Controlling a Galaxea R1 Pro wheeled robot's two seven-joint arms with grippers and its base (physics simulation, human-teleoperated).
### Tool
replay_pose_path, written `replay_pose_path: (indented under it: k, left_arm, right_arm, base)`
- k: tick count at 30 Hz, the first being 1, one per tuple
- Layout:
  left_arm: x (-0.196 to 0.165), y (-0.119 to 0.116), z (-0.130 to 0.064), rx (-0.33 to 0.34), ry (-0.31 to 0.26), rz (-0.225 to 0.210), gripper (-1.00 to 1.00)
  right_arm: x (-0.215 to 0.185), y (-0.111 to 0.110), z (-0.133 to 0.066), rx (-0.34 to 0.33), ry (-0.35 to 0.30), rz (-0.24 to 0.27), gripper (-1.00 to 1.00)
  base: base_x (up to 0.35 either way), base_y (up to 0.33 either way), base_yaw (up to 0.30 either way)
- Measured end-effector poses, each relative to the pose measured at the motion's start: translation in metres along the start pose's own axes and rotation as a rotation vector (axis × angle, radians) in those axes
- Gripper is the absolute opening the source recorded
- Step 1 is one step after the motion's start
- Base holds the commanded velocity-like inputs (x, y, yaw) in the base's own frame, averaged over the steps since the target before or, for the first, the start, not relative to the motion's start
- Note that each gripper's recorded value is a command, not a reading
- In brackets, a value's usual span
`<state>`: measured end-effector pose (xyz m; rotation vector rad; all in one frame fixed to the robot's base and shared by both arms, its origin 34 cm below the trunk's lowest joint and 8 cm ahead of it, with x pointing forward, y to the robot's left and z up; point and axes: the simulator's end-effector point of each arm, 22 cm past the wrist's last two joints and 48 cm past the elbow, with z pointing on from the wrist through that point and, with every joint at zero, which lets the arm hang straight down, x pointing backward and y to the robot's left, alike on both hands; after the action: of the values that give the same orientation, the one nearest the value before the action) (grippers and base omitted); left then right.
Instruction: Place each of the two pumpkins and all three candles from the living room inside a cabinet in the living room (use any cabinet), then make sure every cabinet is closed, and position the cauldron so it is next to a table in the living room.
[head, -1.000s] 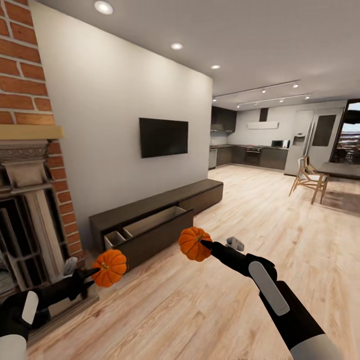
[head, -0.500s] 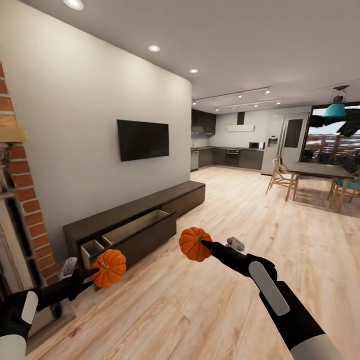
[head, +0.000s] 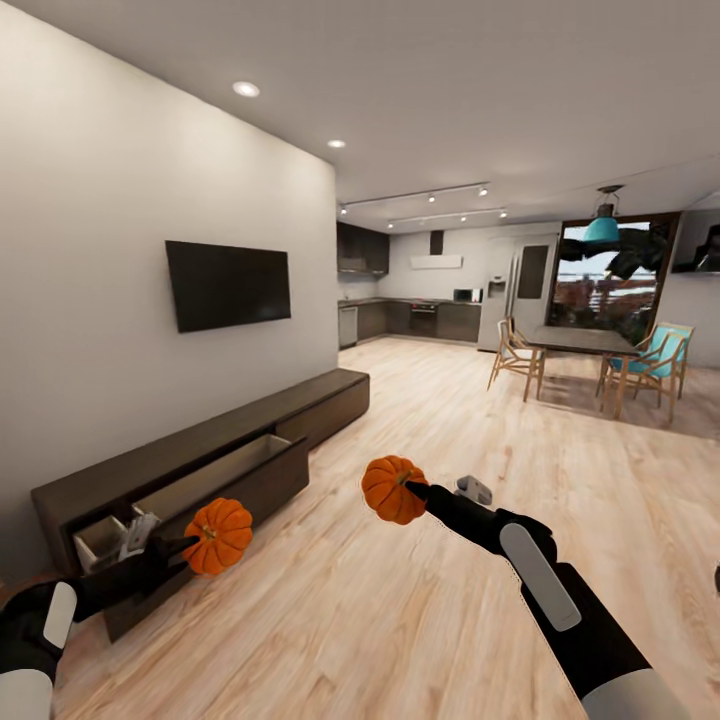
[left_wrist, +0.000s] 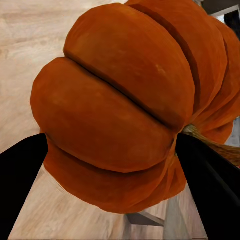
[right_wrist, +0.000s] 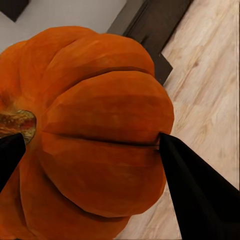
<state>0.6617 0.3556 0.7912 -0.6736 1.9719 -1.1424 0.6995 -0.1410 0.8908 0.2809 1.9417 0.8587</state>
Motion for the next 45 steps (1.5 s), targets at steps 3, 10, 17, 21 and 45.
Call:
replay_pose_path:
  k: [3, 10, 17, 21, 45]
  left_arm:
    - [0.0, 0.0, -0.001, -0.002, -0.002, 0.002, -1.0]
    - [-0.001, -0.001, -0.001, -0.003, -0.003, 0.003, -1.0]
    - [-0.001, -0.001, -0.001, -0.004, -0.003, 0.004, -1.0]
    - [-0.001, -0.001, -0.001, -0.004, -0.003, 0.003, -1.0]
    - [-0.003, -0.007, -0.004, 0.007, -0.01, 0.01, -1.0]
  right_arm:
    - [-0.001, 0.001, -0.001, 0.0, -0.002, -0.002, -1.0]
    - [0.001, -0.005, 0.001, 0.014, -0.004, 0.006, -1.0]
    - [0.001, -0.012, 0.003, 0.027, -0.011, 0.018, -1.0]
    - [-0.001, -0.014, 0.002, 0.029, -0.015, 0.021, -1.0]
    - [-0.009, -0.009, -0.003, 0.02, -0.032, 0.027, -1.0]
  base:
    - [0.303, -0.179, -0.23]
    - [0.303, -0.179, -0.035]
    - [0.303, -0.179, -0.001]
    - [0.303, -0.165, 0.0]
    - [0.314, -0.049, -0.117]
